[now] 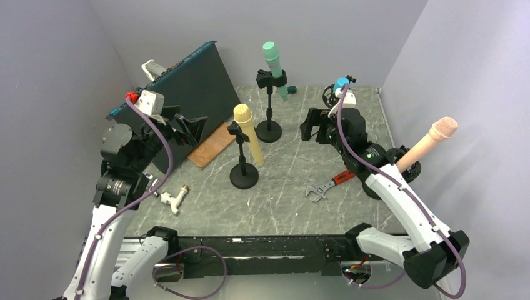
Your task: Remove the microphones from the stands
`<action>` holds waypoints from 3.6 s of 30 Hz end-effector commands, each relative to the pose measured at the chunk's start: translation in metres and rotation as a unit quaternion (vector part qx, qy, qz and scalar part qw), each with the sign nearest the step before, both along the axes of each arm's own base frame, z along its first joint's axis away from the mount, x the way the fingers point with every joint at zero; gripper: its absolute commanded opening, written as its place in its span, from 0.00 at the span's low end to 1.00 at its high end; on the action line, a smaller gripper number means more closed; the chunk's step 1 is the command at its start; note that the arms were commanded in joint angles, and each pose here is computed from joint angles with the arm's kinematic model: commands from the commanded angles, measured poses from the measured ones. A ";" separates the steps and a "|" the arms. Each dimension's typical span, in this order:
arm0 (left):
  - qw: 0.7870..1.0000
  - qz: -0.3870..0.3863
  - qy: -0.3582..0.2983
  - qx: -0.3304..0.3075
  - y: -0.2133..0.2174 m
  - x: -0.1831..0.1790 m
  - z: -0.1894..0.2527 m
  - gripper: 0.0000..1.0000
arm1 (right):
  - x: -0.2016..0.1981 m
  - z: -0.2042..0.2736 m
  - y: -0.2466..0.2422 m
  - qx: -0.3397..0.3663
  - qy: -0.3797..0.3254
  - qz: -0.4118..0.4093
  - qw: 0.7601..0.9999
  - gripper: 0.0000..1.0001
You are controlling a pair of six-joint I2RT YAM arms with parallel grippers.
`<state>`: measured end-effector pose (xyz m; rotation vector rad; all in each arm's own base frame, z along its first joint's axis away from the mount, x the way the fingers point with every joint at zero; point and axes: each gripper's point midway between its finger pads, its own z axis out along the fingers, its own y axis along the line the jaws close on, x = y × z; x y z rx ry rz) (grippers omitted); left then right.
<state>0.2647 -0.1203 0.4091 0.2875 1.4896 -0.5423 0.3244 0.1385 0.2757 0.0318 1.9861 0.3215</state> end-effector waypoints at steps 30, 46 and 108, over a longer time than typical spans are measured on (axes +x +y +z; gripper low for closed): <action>1.000 -0.010 0.023 -0.014 -0.009 0.026 -0.021 0.99 | -0.067 0.135 0.196 -0.010 -0.204 0.205 0.957 0.91; 0.999 -0.002 0.046 -0.013 -0.009 0.036 -0.032 0.99 | -0.049 0.116 0.219 -0.065 -0.225 0.185 0.954 0.53; 0.923 -0.374 0.026 0.082 -0.123 -0.007 -0.092 0.51 | -0.073 0.091 0.220 0.010 -0.209 0.518 0.829 0.00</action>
